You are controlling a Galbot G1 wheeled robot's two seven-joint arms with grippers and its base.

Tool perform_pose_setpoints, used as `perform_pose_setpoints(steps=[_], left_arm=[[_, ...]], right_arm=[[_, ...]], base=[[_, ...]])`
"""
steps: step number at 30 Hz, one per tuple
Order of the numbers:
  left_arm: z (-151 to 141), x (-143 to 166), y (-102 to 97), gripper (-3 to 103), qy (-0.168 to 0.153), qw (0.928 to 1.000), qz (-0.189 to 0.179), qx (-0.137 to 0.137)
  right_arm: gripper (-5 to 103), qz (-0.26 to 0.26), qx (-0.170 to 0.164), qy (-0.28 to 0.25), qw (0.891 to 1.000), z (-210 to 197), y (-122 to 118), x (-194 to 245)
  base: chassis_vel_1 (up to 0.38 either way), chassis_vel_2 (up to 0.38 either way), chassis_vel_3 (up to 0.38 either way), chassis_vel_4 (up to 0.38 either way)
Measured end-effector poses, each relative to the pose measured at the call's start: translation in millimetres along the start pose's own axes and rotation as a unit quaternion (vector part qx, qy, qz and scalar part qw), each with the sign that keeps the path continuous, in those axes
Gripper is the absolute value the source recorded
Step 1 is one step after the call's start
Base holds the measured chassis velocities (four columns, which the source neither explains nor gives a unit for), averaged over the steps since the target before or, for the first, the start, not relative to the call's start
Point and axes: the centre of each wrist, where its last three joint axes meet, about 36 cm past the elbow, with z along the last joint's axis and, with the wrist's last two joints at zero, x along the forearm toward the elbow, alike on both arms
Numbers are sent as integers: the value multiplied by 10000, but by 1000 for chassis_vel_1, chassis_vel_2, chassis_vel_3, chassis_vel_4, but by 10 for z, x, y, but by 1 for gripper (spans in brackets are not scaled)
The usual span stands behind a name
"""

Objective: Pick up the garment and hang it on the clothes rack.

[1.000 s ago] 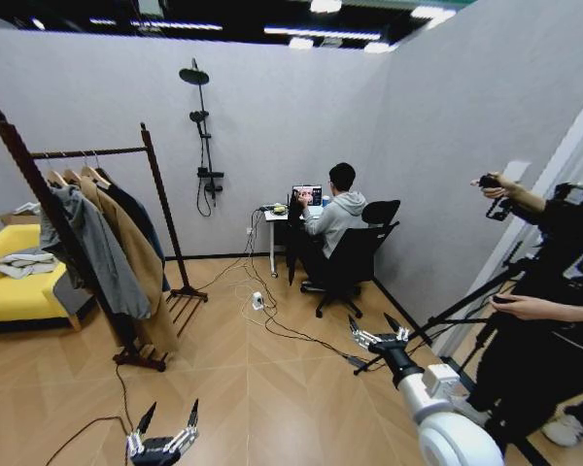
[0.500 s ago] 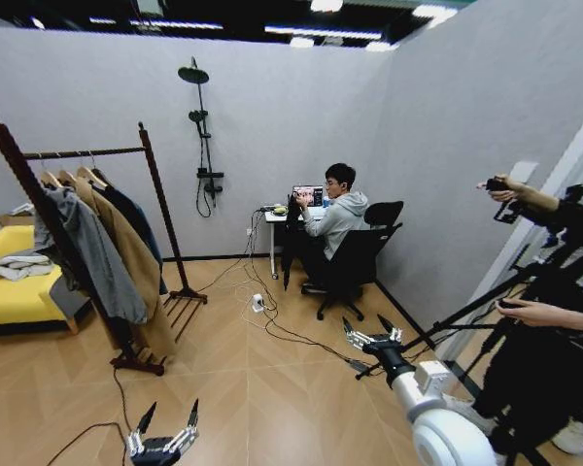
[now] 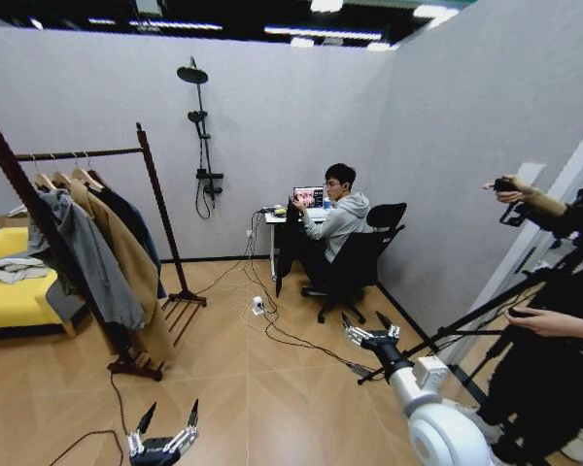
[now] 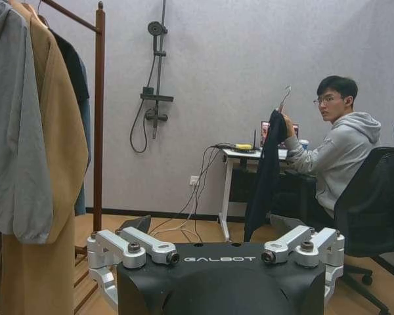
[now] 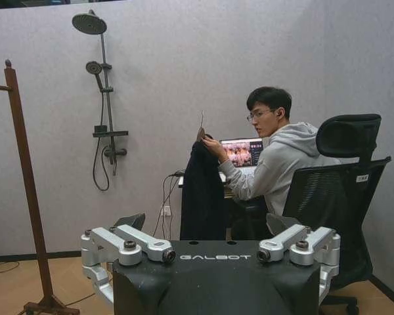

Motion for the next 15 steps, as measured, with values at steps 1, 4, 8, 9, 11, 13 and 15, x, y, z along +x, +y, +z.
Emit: perform_pose_setpoints(steps=[1, 4, 8, 9, 11, 13, 15], left_arm=[[0, 0, 0, 100, 0, 10000, 0, 0], [0, 0, 0, 100, 0, 10000, 0, 0], [0, 0, 0, 100, 0, 10000, 0, 0], [0, 0, 0, 100, 0, 10000, 0, 0], [0, 0, 0, 100, 0, 10000, 0, 0], [0, 0, 0, 100, 0, 10000, 0, 0], [0, 0, 0, 100, 0, 10000, 0, 0]], right_arm=[[100, -10, 16, -10, 10000, -6, -6, -4], [100, -14, 46, -30, 10000, -19, -24, -13], [100, -27, 66, -35, 10000, -23, -40, -19], [100, -27, 66, -35, 10000, -23, -40, -19], [100, -33, 78, -42, 10000, -26, -51, -18], [100, -36, 77, -45, 10000, -29, -58, -17], [100, -36, 76, -50, 10000, -33, -70, -16]], base=[[-77, 91, 92, -96], [-82, 107, 104, -102], [-137, 135, 136, -125], [-126, 151, 159, -134], [-169, 162, 155, -143], [-179, 173, 162, -172], [-164, 186, 159, -177]])
